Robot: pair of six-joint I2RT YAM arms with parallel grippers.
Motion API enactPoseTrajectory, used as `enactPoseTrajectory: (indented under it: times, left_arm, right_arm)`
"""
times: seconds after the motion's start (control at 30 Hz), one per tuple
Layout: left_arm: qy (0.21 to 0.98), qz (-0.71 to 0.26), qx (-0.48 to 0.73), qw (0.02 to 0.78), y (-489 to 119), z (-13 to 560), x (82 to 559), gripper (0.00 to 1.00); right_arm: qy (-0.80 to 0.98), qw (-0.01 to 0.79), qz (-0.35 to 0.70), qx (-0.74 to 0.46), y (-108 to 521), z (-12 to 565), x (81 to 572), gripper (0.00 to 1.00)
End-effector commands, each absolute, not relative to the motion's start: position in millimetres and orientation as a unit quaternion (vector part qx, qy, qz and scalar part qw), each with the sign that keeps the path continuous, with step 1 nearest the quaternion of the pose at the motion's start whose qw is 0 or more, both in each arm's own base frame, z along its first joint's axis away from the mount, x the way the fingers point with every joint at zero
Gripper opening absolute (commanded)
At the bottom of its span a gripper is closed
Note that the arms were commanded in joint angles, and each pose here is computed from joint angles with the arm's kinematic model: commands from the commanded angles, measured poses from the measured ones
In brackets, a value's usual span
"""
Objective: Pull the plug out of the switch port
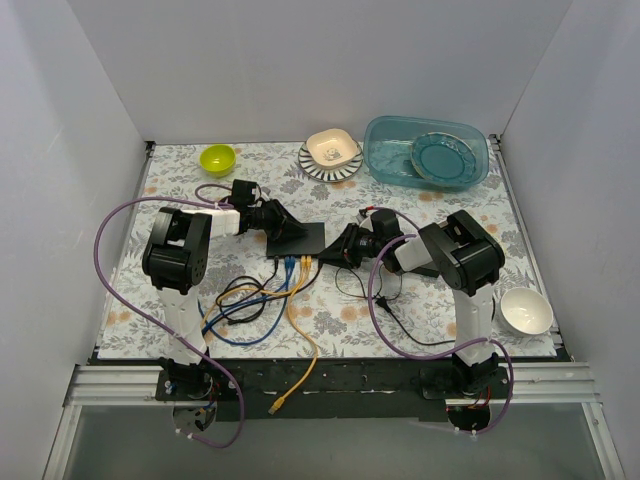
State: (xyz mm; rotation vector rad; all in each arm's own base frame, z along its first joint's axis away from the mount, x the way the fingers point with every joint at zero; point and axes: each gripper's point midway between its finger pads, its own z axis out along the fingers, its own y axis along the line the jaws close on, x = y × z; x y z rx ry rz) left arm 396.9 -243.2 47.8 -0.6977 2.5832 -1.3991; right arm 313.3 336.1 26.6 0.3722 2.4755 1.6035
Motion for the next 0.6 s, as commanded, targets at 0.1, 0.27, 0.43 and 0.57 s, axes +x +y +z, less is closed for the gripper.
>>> enactPoseTrajectory:
  times: [0.1, 0.27, 0.43, 0.57]
  left_arm:
    - [0.883, -0.386, -0.266, 0.031, -223.3, 0.4, 369.2, 0.22]
    - [0.883, -0.387, -0.265, 0.029, -223.3, 0.3, 367.8, 0.21]
    - [0.881, -0.392, -0.264, 0.025, -224.8, -0.4, 366.7, 0.21]
    - [0.877, -0.398, -0.267, 0.019, -226.9, -1.6, 364.4, 0.21]
  right_arm:
    - [0.864, 0.084, 0.465, 0.172, 316.3, -24.5, 318.5, 0.28]
    - [0.869, 0.083, 0.458, 0.167, 314.9, -28.9, 318.0, 0.20]
    - [0.870, 0.085, 0.459, 0.156, 313.4, -30.5, 313.8, 0.11]
    - [0.876, 0.083, 0.451, 0.147, 310.4, -32.3, 309.5, 0.08]
